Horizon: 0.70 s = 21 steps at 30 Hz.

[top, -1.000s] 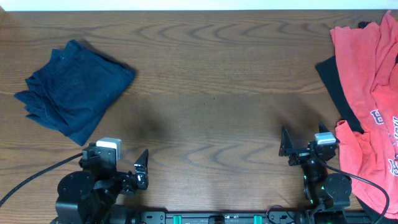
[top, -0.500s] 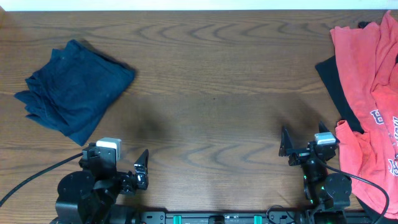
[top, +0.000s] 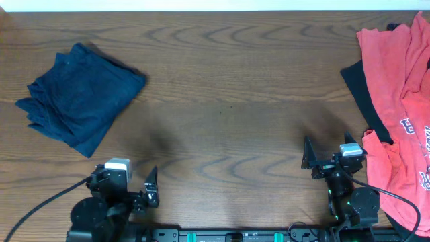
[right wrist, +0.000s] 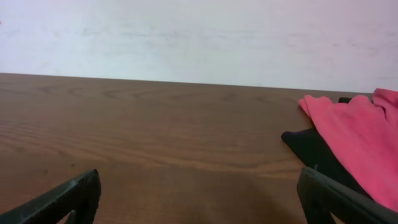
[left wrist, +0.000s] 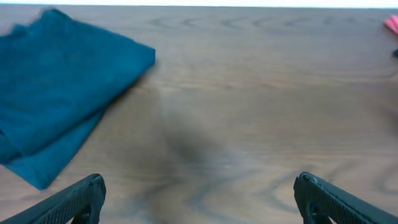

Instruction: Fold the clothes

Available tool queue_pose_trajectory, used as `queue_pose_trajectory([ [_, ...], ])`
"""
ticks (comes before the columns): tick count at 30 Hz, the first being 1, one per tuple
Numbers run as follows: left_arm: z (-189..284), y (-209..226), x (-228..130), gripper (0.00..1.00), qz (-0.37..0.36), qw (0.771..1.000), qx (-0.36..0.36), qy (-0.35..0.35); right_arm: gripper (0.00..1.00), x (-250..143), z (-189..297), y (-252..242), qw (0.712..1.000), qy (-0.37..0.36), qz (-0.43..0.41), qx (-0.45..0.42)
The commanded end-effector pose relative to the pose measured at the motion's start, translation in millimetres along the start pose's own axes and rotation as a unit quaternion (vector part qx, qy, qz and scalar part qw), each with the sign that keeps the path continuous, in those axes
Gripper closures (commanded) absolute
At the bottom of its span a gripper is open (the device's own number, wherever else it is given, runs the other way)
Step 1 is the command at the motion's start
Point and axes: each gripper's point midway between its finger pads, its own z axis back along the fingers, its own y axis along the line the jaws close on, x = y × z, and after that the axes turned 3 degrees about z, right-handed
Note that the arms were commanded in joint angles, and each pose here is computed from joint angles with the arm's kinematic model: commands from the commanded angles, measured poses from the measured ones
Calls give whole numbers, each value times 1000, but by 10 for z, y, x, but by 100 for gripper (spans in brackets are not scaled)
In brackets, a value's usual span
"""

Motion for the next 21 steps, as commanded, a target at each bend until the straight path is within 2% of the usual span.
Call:
queue_pose_trajectory([
  [1, -167, 167, -112, 2, -8, 999, 39, -21, 1, -1, 2, 29, 1000, -1, 6, 7],
  [16, -800, 403, 61, 2, 7, 976, 76, -202, 1, -1, 2, 30, 1000, -1, 6, 7],
  [19, -909, 448, -37, 2, 9, 974, 83, -211, 1, -1, 2, 29, 1000, -1, 6, 7],
  [21, -957, 486, -177, 2, 9, 979, 92, -180, 1, -1, 2, 29, 1000, -1, 6, 7],
])
